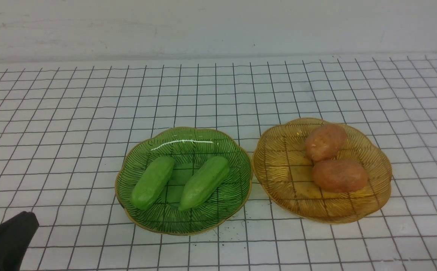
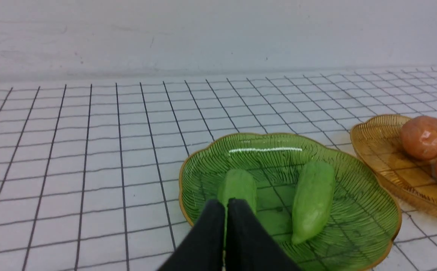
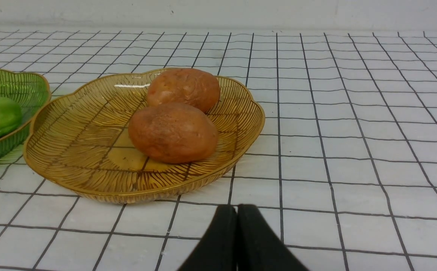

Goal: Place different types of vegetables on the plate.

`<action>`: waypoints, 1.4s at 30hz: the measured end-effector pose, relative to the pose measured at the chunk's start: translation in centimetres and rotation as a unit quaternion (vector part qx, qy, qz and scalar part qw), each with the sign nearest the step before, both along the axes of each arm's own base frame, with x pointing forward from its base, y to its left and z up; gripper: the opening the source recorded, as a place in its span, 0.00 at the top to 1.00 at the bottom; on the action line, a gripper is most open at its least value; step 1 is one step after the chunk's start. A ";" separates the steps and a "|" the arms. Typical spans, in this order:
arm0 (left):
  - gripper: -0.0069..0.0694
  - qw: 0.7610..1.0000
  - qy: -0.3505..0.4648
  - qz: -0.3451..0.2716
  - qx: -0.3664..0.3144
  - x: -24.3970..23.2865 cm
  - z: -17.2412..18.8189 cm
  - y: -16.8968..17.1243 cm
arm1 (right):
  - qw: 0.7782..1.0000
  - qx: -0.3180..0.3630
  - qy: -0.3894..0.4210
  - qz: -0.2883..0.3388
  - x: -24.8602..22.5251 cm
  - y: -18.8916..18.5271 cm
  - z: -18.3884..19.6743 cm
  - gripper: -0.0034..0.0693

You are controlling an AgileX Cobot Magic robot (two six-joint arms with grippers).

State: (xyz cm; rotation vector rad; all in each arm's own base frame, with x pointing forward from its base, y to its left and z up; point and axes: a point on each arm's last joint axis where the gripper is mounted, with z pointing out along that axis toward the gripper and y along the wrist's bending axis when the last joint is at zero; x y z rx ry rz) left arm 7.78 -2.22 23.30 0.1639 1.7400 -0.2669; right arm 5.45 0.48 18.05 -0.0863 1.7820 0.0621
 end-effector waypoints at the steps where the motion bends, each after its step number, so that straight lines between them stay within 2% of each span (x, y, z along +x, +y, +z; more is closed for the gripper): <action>1: 0.92 1.000 0.007 -0.001 0.002 0.0 -0.3 0.0 | 1.000 0.000 0.000 0.000 0.0 0.0 0.0 0.97; 9: 0.92 1.000 0.022 -0.004 0.006 -0.1 -0.7 0.0 | 1.000 0.000 0.000 0.000 0.0 0.0 0.0 0.97; 14: 0.92 1.000 -0.002 0.000 0.002 -0.8 -0.4 0.2 | 1.000 0.000 0.000 0.000 0.0 0.0 0.0 0.97; 18: 0.92 0.998 -0.032 0.044 0.006 -1.9 -0.9 1.0 | 1.000 0.000 0.000 0.000 0.0 0.0 0.0 0.97; 23: 0.92 0.995 -0.008 0.102 0.014 -2.3 -3.8 1.7 | 1.000 0.000 0.000 0.000 0.0 0.0 0.0 0.97; 34: 0.92 0.993 0.065 0.098 0.026 -2.5 -6.3 1.6 | 1.000 0.000 0.000 0.000 0.0 0.0 0.0 0.97; 42: 0.92 0.994 0.066 0.087 0.027 -2.6 -6.3 1.5 | 1.000 0.000 0.000 0.000 0.0 0.0 0.0 0.97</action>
